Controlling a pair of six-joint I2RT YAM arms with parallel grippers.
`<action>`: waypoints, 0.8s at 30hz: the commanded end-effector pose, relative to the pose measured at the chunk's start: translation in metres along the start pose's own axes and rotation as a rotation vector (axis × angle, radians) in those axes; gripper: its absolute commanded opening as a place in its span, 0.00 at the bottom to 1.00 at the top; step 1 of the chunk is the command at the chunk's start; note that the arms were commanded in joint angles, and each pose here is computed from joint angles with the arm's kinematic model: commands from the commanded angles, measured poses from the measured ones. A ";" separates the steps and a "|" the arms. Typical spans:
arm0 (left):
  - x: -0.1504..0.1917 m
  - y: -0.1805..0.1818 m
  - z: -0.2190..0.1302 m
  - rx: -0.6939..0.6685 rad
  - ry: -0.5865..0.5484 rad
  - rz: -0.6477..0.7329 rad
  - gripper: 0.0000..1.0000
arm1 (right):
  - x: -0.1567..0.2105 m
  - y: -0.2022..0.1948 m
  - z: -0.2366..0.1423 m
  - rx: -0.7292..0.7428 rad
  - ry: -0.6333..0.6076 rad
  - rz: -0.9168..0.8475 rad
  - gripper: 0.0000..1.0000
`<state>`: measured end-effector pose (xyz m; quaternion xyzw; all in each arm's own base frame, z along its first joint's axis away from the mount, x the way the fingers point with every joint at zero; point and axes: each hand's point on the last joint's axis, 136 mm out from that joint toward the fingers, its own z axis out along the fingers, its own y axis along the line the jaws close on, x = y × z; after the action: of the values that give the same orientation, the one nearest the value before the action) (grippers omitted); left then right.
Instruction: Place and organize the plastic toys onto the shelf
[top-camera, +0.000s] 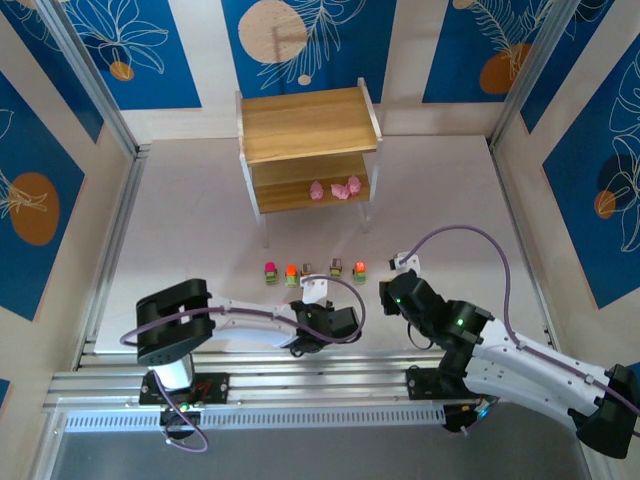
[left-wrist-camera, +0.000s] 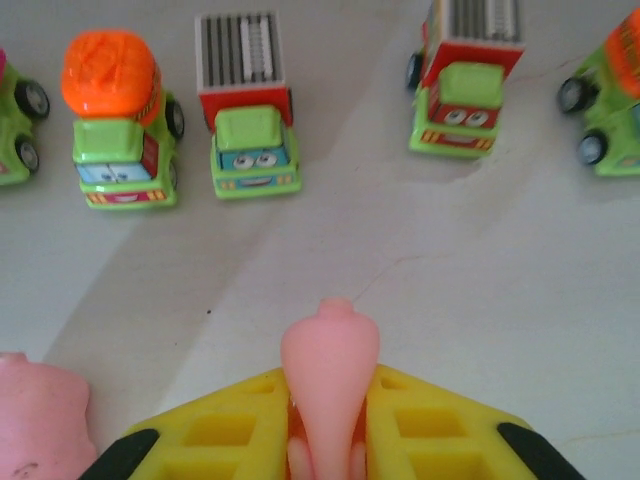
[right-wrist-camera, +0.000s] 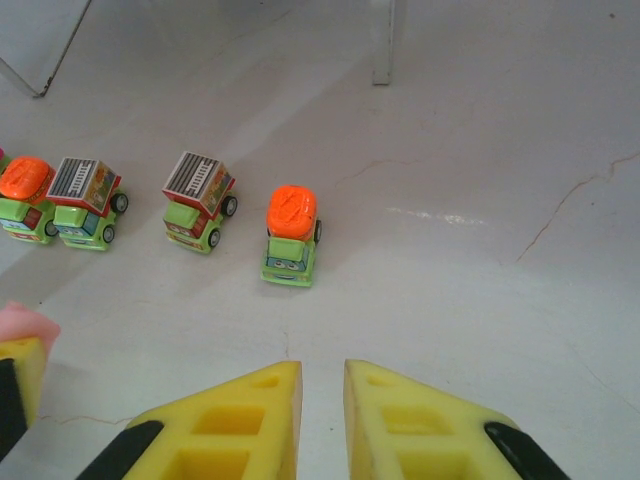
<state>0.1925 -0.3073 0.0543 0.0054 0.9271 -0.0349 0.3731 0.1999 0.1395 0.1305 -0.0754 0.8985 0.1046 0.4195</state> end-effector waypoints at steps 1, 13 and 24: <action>-0.029 0.005 -0.012 -0.018 -0.051 0.012 0.21 | -0.003 -0.002 -0.001 0.003 -0.021 0.024 0.19; -0.103 0.020 -0.023 -0.025 -0.116 0.005 0.21 | -0.003 -0.002 -0.002 0.000 -0.030 0.026 0.19; -0.168 0.028 -0.024 -0.023 -0.146 -0.007 0.22 | -0.003 -0.003 -0.002 -0.003 -0.035 0.027 0.20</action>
<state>0.2884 -0.2760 0.1638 -0.0202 0.9012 -0.0253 0.4322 0.1994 0.1387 0.1330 -0.0729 0.8955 0.1103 0.4249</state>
